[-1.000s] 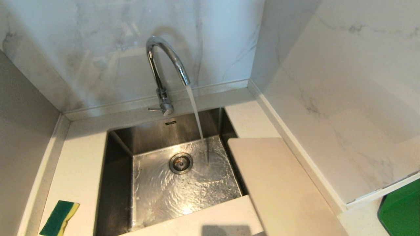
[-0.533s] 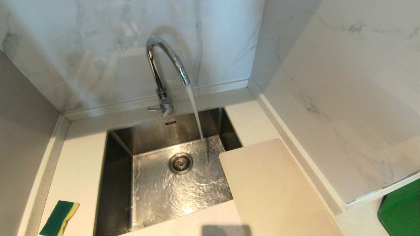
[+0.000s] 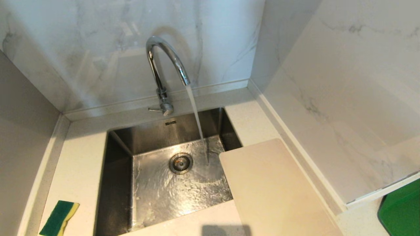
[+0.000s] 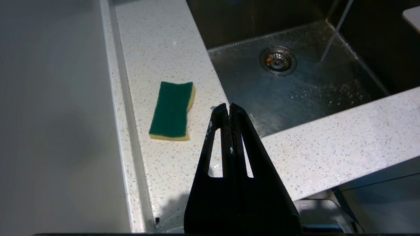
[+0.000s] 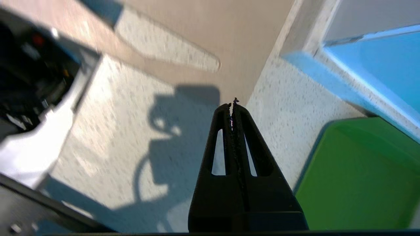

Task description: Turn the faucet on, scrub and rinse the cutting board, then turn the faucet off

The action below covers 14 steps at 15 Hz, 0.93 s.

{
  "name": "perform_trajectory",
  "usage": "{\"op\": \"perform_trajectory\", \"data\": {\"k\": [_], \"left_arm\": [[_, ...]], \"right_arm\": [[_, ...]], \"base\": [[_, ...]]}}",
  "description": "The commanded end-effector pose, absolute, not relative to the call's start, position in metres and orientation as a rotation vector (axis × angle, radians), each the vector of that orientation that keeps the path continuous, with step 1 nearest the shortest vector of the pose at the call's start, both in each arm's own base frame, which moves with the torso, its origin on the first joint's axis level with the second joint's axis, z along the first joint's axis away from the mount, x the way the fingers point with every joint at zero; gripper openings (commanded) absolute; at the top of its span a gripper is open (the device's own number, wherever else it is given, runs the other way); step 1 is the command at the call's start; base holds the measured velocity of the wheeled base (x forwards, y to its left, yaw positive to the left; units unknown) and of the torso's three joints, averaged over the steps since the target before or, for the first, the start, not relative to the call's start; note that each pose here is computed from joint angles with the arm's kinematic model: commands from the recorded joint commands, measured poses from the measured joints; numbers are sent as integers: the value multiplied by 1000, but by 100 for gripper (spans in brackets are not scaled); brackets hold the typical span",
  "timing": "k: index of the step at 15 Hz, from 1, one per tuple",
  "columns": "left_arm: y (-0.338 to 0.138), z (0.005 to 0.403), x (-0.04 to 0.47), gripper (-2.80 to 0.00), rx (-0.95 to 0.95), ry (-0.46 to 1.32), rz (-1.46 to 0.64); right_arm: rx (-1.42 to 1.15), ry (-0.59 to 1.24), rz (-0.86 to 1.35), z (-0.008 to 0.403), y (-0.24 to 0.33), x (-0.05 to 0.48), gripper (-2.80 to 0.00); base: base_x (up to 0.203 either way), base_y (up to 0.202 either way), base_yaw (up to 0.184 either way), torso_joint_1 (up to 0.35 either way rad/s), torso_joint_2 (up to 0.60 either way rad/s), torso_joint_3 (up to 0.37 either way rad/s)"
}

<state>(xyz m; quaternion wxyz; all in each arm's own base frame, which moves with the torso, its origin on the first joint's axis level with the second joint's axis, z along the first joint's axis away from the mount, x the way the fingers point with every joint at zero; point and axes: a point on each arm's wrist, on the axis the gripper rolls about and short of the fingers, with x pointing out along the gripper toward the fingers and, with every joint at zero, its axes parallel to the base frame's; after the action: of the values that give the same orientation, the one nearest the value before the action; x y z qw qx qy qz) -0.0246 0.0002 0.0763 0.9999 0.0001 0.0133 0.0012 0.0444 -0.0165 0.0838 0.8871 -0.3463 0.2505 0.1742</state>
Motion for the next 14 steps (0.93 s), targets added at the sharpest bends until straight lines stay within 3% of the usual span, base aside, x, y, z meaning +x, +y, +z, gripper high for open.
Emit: {"op": "perform_trajectory", "data": {"k": [1, 10, 14], "left_arm": [[0, 76, -25, -280, 0, 28, 3], [0, 76, -25, -280, 0, 28, 3], [0, 76, -25, -280, 0, 29, 3]], "right_arm": [[-621, 441, 319, 88, -10, 38, -280], [-49, 299, 125, 116, 1, 26, -280], [28, 273, 80, 133, 2, 22, -280]], "base": [[0, 0, 0, 0, 0, 0], [0, 0, 0, 0, 0, 0], [0, 0, 0, 0, 0, 0]]}}
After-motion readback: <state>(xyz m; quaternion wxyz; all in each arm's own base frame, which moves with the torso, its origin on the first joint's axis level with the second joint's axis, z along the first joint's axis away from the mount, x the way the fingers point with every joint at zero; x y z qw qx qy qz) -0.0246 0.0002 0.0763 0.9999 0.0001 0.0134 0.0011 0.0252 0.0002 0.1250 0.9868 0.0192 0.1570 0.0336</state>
